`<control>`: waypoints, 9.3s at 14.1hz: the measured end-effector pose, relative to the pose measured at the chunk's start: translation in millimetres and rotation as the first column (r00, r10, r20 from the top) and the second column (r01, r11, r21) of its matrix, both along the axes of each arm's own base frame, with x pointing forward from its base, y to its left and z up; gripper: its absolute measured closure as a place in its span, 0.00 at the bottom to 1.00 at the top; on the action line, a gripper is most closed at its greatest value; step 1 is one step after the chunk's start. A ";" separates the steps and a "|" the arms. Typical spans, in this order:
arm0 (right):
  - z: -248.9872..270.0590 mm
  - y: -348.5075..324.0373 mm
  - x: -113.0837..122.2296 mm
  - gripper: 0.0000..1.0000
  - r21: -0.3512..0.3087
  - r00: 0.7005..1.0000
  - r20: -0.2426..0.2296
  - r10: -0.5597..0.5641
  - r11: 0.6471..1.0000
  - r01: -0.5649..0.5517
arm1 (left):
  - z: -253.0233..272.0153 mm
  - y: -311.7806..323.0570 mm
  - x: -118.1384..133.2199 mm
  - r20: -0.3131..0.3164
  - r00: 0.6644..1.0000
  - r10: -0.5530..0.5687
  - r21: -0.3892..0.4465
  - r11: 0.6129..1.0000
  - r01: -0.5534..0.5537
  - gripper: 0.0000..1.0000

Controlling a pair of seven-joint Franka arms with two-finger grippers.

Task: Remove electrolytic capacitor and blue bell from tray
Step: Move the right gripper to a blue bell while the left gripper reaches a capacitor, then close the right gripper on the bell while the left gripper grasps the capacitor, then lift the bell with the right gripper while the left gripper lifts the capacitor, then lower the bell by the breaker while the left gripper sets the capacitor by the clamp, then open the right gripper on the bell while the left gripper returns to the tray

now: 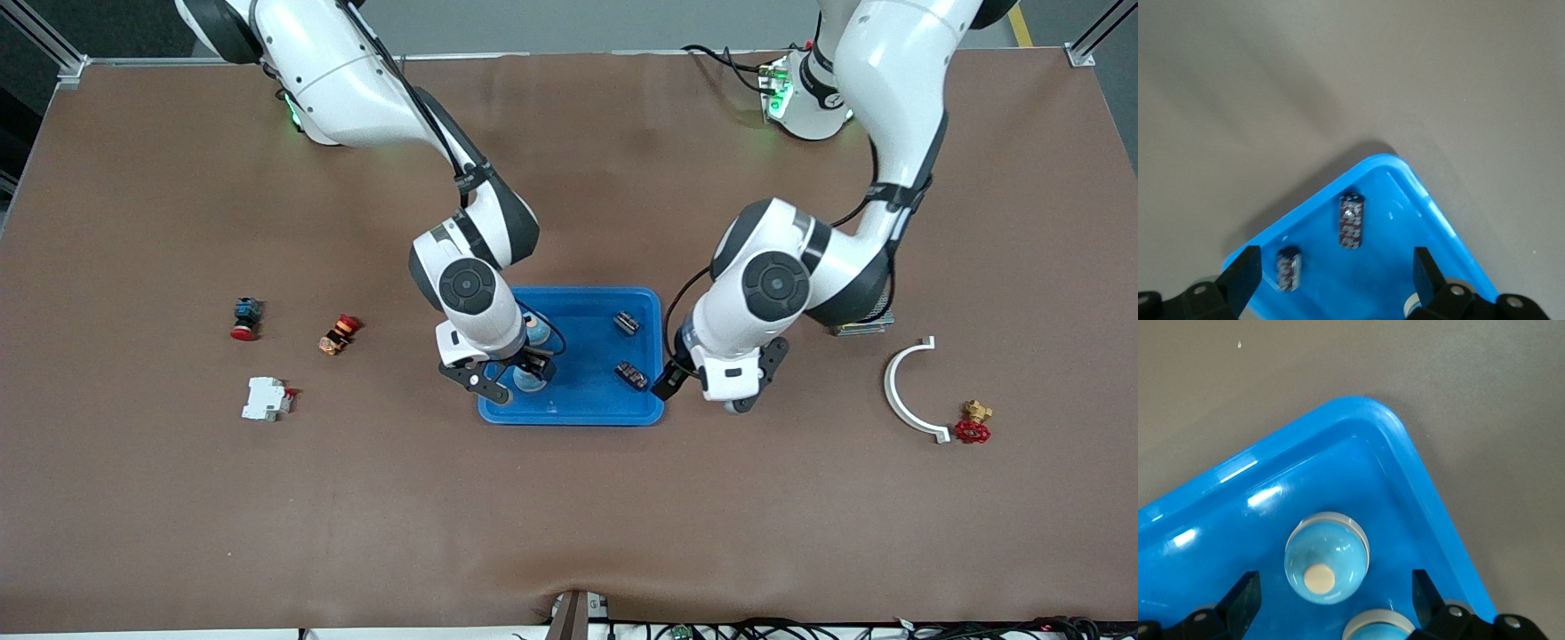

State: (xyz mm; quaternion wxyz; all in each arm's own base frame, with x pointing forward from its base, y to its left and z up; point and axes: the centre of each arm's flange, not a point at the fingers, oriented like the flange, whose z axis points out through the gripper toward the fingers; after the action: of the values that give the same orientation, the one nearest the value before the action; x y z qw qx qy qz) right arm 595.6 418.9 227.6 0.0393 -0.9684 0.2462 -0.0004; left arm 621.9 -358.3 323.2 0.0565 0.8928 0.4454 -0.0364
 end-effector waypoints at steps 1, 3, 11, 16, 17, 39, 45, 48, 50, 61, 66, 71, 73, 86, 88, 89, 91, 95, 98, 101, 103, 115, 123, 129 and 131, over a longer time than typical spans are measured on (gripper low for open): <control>-0.3 0.7 2.0 0.00 0.001 1.000 0.003 -0.001 1.000 0.001 | -10.4 -6.3 -1.4 0.006 1.000 0.006 0.010 1.000 -0.006 0.00; 1.7 4.7 3.8 0.00 0.006 1.000 0.009 0.002 1.000 -0.002 | -27.5 -15.7 -2.6 0.019 1.000 0.009 0.012 1.000 -0.009 0.00; -17.7 19.9 -3.6 0.00 -0.003 1.000 -0.005 -0.002 1.000 0.002 | -89.2 -39.3 -15.0 0.011 1.000 -0.005 0.033 0.999 0.004 0.00; -32.8 20.8 -5.0 0.00 -0.007 1.000 -0.008 -0.002 1.000 0.002 | -110.2 -44.4 -16.0 0.038 0.999 0.003 0.034 0.999 -0.005 0.00; -34.4 21.0 -4.9 0.00 -0.007 1.000 -0.008 -0.002 1.000 0.002 | -114.4 -46.5 -17.1 0.041 0.999 0.001 0.031 1.000 -0.002 0.00; -34.9 24.6 3.1 0.35 -0.009 1.000 0.003 0.012 1.000 -0.012 | -143.2 -58.8 -23.8 0.071 0.997 -0.025 0.050 0.999 0.021 0.62; 23.5 3.5 31.3 0.35 -0.051 0.994 -0.078 0.082 0.995 -0.086 | -129.0 -59.6 -13.0 0.101 0.995 -0.015 0.035 0.999 0.012 0.67; 47.3 -31.7 51.1 0.35 -0.049 0.984 -0.093 0.154 0.986 -0.159 | -112.2 -60.9 -5.8 0.112 0.994 -0.011 0.034 0.999 0.007 0.67; 69.4 -58.0 65.7 0.35 -0.040 0.975 -0.078 0.209 0.976 -0.213 | -92.5 -56.7 0.1 0.102 0.995 -0.005 0.052 0.999 0.000 0.67; 131.0 -262.1 120.4 0.35 -0.008 0.848 -0.063 0.527 0.849 -0.528 | 5.1 26.3 25.6 0.006 0.950 -0.311 0.163 0.938 0.306 0.67; 122.8 -375.0 127.2 0.35 0.022 0.752 -0.064 0.657 0.754 -0.657 | 20.7 75.7 30.3 -0.072 0.878 -0.474 0.168 0.862 0.479 0.67; 93.3 -485.2 115.3 0.35 0.061 0.657 -0.058 0.751 0.660 -0.749 | 27.2 150.0 34.5 -0.110 0.811 -0.575 0.151 0.796 0.586 0.67; 82.2 -522.4 110.3 0.35 0.041 0.619 -0.033 0.785 0.620 -0.783 | 24.5 173.7 35.6 -0.123 0.792 -0.598 0.140 0.780 0.610 0.67; -28.0 -627.0 37.1 0.35 -0.007 0.563 -0.010 0.827 0.563 -0.827 | -66.4 287.8 23.8 -0.018 0.695 -0.719 0.171 0.683 0.711 0.67; -38.5 -630.8 28.7 0.35 -0.019 0.565 -0.010 0.825 0.565 -0.825 | -77.4 294.4 19.0 -0.018 0.675 -0.738 0.181 0.662 0.728 0.67; -41.1 -632.5 26.1 0.35 -0.019 0.566 -0.010 0.825 0.565 -0.825 | -81.3 298.4 18.5 -0.021 0.668 -0.744 0.193 0.652 0.733 0.67; -41.9 -634.1 24.8 0.35 -0.019 0.566 -0.010 0.825 0.565 -0.825 | -91.2 310.1 18.3 -0.033 0.651 -0.758 0.214 0.631 0.746 0.67; -42.8 -636.4 23.3 0.35 -0.020 0.569 -0.010 0.822 0.569 -0.822 | -115.1 330.4 21.0 -0.022 0.634 -0.773 0.232 0.613 0.755 0.67; -44.1 -637.4 21.9 0.35 -0.020 0.571 -0.010 0.821 0.570 -0.821 | -129.5 328.5 21.4 -0.003 0.630 -0.777 0.233 0.612 0.756 0.67; -45.4 -637.3 21.1 0.35 -0.021 0.571 -0.011 0.821 0.571 -0.821 | -134.8 323.1 20.6 -0.001 0.623 -0.782 0.229 0.607 0.761 0.67; -46.8 -637.4 20.7 0.35 -0.025 0.571 -0.010 0.821 0.571 -0.821 | -136.0 319.2 20.2 0.000 0.619 -0.785 0.228 0.603 0.765 0.67; -56.8 -638.0 19.8 0.22 -0.033 0.574 -0.010 0.818 0.574 -0.818 | -140.2 317.2 22.6 0.021 0.616 -0.787 0.237 0.603 0.762 0.31; -12.0 -626.8 44.4 0.00 -0.012 0.589 0.004 0.808 0.589 -0.808 | -79.7 305.3 42.2 -0.044 0.645 -0.763 0.214 0.624 0.752 0.00; 70.6 -526.8 86.9 0.00 0.022 0.711 -0.014 0.703 0.711 -0.703 | 28.3 233.7 52.7 -0.097 0.804 -0.586 0.139 0.792 0.594 0.00; 78.8 -480.5 91.9 0.00 0.020 0.753 -0.025 0.657 0.754 -0.657 | 50.4 202.8 48.8 -0.081 0.885 -0.458 0.121 0.877 0.465 0.00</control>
State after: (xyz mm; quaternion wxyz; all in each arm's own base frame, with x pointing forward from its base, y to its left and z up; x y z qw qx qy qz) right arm 687.5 -61.6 306.4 0.0382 -0.9929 -0.1088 0.0294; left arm 670.6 -155.5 373.7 -0.0262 0.9738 0.2225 -0.0402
